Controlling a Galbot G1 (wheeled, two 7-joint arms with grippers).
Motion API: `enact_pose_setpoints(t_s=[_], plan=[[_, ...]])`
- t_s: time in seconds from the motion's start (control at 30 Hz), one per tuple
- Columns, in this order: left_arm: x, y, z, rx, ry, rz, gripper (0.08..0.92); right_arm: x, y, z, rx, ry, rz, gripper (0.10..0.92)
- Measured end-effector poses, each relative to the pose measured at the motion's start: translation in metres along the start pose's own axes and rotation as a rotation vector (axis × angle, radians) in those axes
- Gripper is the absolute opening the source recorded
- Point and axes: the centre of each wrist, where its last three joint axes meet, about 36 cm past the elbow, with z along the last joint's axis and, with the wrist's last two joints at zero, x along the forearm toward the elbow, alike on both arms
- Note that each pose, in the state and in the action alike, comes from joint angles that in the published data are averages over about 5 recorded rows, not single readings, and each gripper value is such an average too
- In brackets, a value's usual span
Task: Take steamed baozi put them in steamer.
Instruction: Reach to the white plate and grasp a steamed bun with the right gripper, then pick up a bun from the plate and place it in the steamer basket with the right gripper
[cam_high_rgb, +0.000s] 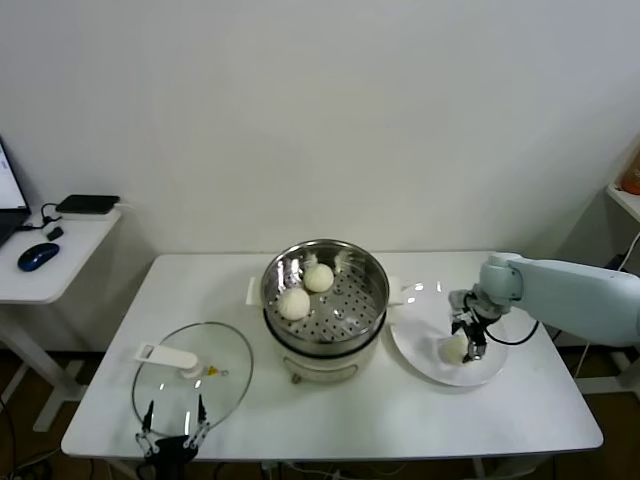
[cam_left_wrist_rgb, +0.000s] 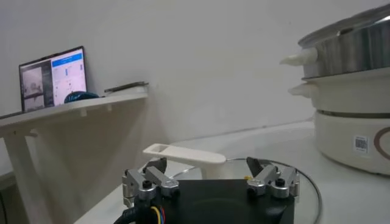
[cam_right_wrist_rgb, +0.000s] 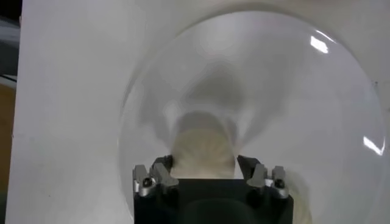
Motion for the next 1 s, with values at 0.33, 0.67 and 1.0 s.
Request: enact_pose_setpoints(t_s=[0.33, 0.67, 1.0], plan=[[-0.001, 0.002, -0.002, -0.003, -0.004, -0.004, 0.823, 0.021, -0.007, -0.007, 0.036, -0.011, -0.001, 0.630], [0.000, 0.002, -0.002, -0.004, -0.004, -0.002, 0.823, 0.128, -0.040, -0.034, 0.200, -0.051, 0.053, 0.666], [0.000, -0.001, -0.005, -0.002, -0.010, 0.005, 0.823, 0.238, -0.051, -0.107, 0.501, -0.118, 0.159, 0.663]])
